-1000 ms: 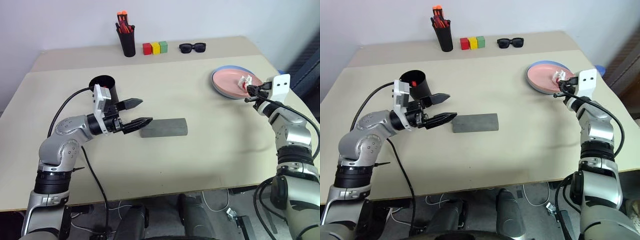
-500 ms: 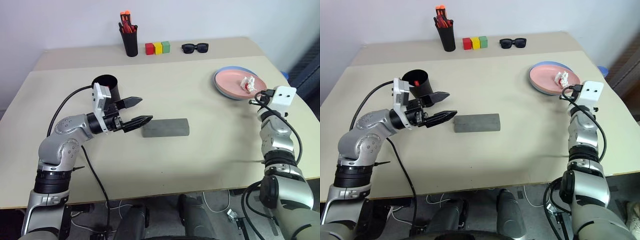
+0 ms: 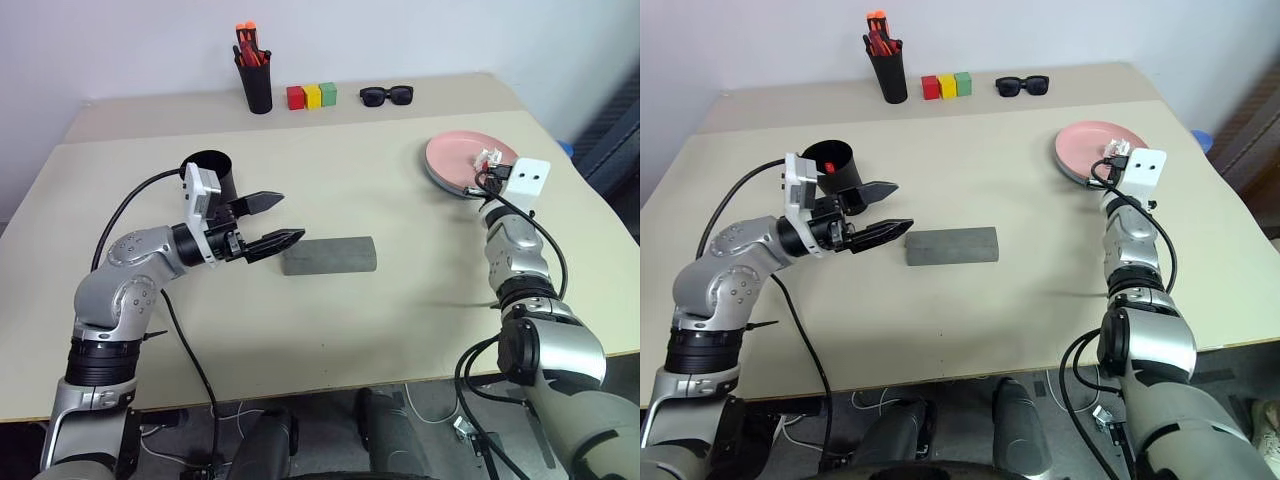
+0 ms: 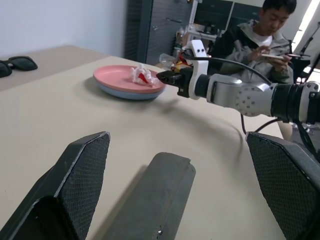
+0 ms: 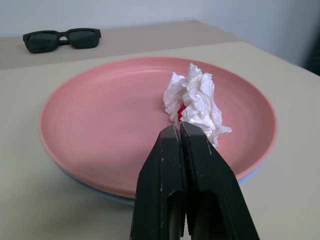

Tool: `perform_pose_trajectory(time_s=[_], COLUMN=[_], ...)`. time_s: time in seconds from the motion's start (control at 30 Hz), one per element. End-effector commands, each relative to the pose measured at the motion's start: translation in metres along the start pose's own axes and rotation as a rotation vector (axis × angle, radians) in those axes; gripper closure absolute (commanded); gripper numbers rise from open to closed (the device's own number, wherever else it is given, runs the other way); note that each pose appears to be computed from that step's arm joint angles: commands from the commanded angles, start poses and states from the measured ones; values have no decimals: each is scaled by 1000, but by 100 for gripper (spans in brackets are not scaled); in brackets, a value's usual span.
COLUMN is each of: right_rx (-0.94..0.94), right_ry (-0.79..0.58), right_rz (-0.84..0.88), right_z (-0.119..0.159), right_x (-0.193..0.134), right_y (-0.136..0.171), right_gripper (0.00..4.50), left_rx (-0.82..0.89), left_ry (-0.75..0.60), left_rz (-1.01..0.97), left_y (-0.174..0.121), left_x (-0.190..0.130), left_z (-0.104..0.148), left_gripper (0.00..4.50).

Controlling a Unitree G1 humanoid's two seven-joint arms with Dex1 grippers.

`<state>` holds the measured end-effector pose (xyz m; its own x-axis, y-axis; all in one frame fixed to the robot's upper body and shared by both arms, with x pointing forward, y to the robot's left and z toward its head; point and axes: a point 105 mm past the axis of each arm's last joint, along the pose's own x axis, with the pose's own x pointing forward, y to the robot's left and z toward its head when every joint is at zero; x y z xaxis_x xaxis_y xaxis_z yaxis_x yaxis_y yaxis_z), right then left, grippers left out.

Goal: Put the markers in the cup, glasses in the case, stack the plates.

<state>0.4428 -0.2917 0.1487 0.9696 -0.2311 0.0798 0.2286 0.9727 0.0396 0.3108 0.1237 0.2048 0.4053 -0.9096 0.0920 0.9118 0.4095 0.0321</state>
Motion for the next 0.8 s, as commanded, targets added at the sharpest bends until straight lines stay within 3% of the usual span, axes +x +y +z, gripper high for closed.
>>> perform_pose_trajectory(time_s=[0.03, 0.1, 0.23, 0.3, 0.37, 0.57, 0.8], right_rx=[65, 82, 137, 70, 34, 27, -120], right_ry=[-117, -166, -260, -243, -191, -68, -81], right_rz=[131, 269, 702, 906, 1095, 1361, 1475], right_z=[32, 43, 73, 75, 73, 72, 70], right_x=[3, -2, -39, -66, -93, -138, -170], right_y=[15, 34, 80, 95, 105, 110, 101], right_gripper=[447, 447, 447, 396, 322, 3, 3], left_rx=[48, 44, 44, 47, 50, 86, 110], left_ry=[-33, -31, -29, -34, -36, -32, 27], left_rz=[5, 12, 34, 49, 64, 87, 94], left_y=[-3, -2, 0, 2, 3, -1, -7], left_x=[-4, -5, -11, -15, -22, -39, -61], left_z=[14, 13, 13, 15, 15, 12, 1], left_gripper=[0, 0, 0, 0, 0, 0, 0])
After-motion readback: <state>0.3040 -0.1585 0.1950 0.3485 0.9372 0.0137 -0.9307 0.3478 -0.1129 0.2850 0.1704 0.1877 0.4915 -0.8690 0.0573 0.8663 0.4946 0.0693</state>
